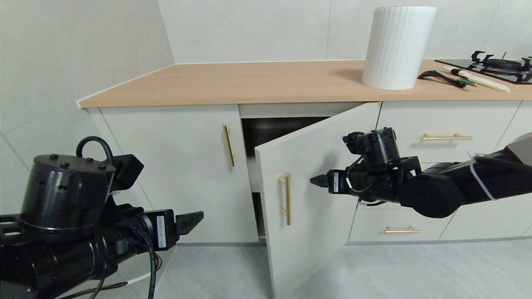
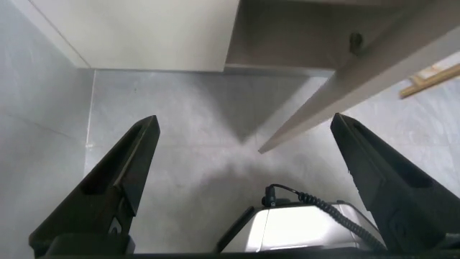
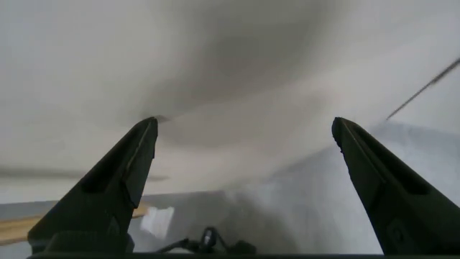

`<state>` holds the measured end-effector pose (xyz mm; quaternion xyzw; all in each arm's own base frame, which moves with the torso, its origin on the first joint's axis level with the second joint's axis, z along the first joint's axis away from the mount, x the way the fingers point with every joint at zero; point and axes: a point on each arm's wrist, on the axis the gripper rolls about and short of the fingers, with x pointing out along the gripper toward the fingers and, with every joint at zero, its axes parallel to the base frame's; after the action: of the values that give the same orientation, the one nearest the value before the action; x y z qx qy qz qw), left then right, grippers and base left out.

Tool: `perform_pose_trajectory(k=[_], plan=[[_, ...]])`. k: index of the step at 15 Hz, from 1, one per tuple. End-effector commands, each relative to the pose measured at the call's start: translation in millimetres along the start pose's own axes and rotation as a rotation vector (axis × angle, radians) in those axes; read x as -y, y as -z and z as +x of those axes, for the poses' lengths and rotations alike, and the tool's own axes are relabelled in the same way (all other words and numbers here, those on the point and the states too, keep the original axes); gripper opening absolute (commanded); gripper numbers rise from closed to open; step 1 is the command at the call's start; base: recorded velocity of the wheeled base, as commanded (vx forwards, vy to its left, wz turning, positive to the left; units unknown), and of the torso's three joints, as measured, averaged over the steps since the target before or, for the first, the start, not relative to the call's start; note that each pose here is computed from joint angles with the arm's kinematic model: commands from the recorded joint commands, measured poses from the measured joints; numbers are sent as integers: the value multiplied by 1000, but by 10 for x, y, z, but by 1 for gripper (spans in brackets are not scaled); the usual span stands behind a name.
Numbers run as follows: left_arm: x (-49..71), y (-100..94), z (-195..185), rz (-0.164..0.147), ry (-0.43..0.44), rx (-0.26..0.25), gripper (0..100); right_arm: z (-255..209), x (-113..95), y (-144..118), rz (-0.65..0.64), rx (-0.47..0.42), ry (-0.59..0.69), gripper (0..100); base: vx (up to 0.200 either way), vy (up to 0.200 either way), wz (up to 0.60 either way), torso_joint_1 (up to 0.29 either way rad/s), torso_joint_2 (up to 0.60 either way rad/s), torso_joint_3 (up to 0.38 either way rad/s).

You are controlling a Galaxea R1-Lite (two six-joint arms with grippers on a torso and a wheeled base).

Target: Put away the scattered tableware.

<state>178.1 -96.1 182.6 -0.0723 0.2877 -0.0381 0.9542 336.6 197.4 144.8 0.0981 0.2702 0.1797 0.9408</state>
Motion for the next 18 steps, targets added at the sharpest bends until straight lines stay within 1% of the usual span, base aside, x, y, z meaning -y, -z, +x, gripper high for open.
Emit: perform_pose_trajectory(k=[1,2,3,7,9,10,13,16,18], plan=[[3,1,9,1,-1,-2,100,79,11,70,-3,-20,12,100,200,0,0,12,-2,-7],[7,-2,16,-1,-1,-2,100,94,10,55,0,10,22,100,200,0,0,12,2,12],[8,-6,15,-1,0,0,100,94,8,51,10,12,22,100,200,0,0,-7,7,7],[8,-5,23,-3,-2,-1,100,98,-180,-28,121,48,-24,100,0,0,0,0,0,0],[9,4,40,-1,-5,-8,100,133,-292,-118,207,98,-22,100,0,0,0,0,0,0],[13,10,55,0,-7,-13,100,158,-313,-156,240,117,-16,100,0,0,0,0,0,0],[15,15,67,1,-9,-17,100,261,-345,-221,310,156,-4,100,0,0,0,0,0,0],[13,19,68,2,-10,-19,100,402,-342,-272,348,217,57,100,0,0,0,0,0,0],[13,19,68,3,-10,-19,100,441,-333,-285,357,231,73,100,0,0,0,0,0,0]])
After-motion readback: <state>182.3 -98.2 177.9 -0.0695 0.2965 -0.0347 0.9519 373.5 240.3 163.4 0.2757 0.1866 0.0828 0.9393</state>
